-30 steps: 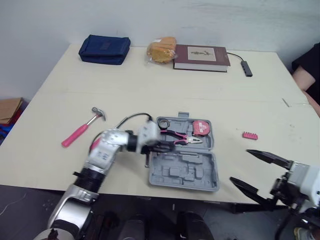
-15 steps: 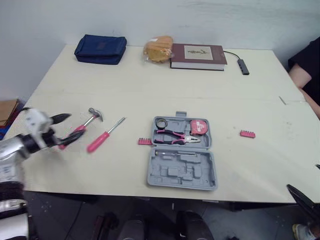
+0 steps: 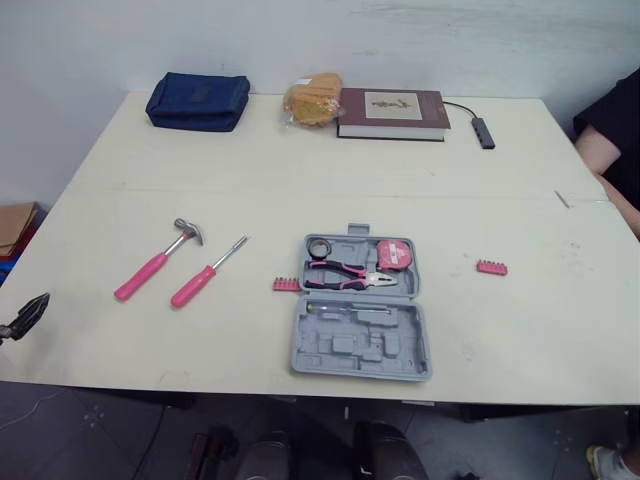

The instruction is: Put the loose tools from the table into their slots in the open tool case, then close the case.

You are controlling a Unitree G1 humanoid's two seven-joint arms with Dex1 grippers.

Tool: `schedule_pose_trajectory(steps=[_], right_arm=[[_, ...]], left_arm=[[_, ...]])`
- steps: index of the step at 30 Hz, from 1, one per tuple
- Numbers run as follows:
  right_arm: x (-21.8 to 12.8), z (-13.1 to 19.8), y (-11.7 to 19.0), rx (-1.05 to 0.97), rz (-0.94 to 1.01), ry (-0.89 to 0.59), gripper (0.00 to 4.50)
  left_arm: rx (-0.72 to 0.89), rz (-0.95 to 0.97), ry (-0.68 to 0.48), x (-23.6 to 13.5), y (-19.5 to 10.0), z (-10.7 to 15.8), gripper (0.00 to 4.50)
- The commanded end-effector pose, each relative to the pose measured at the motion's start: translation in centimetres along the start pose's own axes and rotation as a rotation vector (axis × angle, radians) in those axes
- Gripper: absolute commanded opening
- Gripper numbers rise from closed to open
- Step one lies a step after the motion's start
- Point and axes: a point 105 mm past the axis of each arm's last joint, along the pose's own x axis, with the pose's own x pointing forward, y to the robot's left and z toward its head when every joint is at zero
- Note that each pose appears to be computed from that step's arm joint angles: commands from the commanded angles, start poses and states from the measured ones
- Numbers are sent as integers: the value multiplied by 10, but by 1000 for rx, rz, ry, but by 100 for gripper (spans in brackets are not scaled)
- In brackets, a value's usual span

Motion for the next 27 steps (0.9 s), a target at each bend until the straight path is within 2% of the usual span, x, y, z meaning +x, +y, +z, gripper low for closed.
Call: schedule_pose_trajectory(steps=[1,4,7,10,12,14,17,20,22,24,27], right_arm=[[6,3,2,-4,-13,-55,450],[14,8,6,-6,14,-93,450],[42,41,29,34,144,-240,450],[61,69,58,96,285,-342,450],[77,90,89,129,432,-407,450],[83,102,103,151,494,-439,450],[89,126,134,146,648,-501,450],[91,156,166,157,793,-589,450],[91,167,179,136,869,-604,450],[91,169,184,112,903,-596,450],[95,179,188,119,909,-609,450]], left_arm=[[9,-38,-80,15,-13,17,445],[8,-67,-103,23,-20,24,445],[-29,-164,-227,41,-39,65,445],[11,-310,-247,50,-69,87,445],[27,-466,-233,55,-104,95,445],[28,-554,-213,55,-123,97,445],[176,-667,-93,59,-151,82,445],[161,-735,22,63,-169,73,445],[169,-727,91,64,-171,66,445],[170,-699,99,67,-169,66,445],[127,-584,134,74,-150,63,445]])
